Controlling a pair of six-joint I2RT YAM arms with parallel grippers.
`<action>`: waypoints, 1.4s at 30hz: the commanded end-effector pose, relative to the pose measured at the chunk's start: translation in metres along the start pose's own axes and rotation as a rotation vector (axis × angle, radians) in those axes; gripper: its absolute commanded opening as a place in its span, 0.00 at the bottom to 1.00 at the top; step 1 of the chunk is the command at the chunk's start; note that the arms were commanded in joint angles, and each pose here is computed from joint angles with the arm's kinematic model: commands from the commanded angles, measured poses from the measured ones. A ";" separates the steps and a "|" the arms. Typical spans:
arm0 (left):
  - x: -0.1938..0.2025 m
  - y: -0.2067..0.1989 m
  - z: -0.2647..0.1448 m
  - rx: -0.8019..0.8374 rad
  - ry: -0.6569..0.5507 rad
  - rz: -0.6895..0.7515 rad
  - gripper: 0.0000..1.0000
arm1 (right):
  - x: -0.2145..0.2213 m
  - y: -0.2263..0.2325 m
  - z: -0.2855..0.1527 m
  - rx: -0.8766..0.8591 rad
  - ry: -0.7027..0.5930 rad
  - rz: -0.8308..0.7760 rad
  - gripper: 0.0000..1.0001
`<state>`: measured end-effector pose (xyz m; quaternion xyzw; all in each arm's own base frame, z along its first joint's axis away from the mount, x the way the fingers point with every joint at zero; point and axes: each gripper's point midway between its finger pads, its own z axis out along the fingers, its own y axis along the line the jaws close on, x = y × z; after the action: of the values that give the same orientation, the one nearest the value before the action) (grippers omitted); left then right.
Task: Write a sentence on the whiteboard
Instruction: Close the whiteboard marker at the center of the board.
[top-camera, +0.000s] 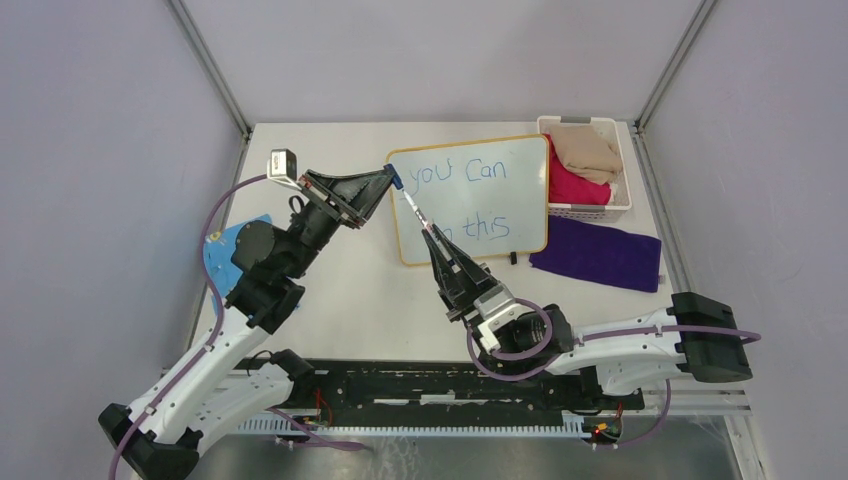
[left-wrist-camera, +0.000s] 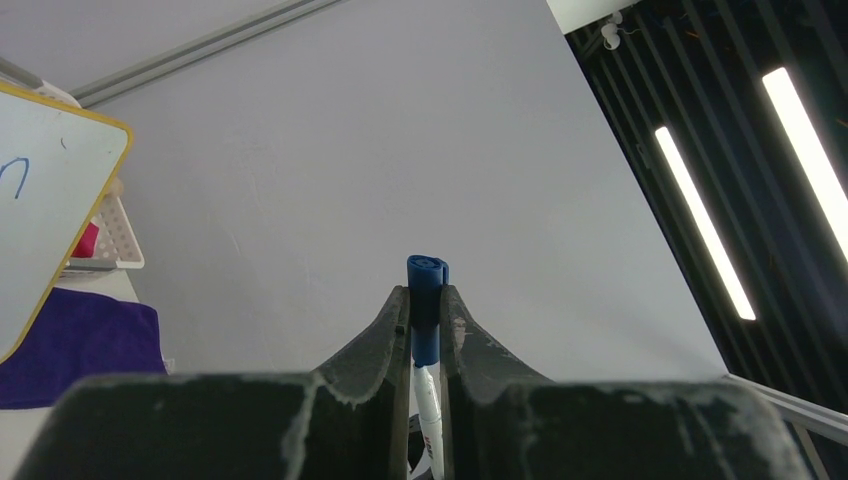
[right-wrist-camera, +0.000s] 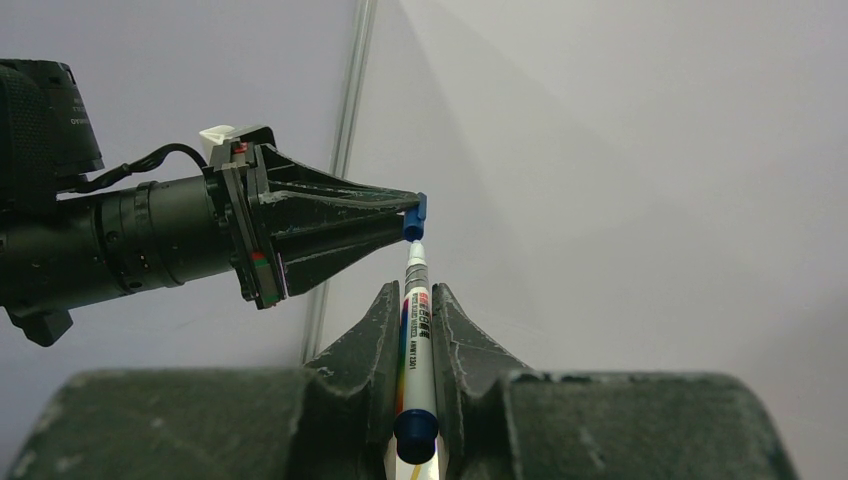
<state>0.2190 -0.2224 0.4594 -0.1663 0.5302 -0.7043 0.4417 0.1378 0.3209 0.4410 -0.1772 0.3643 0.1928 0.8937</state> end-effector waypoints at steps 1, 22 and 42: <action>-0.001 -0.017 -0.004 0.051 0.001 -0.022 0.02 | -0.021 -0.017 0.010 0.076 -0.053 0.062 0.00; 0.004 -0.015 -0.004 0.051 0.025 -0.018 0.02 | -0.022 -0.017 0.011 0.081 -0.055 0.056 0.00; 0.009 -0.017 -0.006 0.060 0.054 -0.011 0.02 | -0.020 -0.016 0.013 0.095 -0.050 0.048 0.00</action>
<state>0.2139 -0.2252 0.4584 -0.1541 0.5341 -0.7087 0.4344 0.1386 0.3243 0.4436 -0.1754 0.3633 0.1867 0.8957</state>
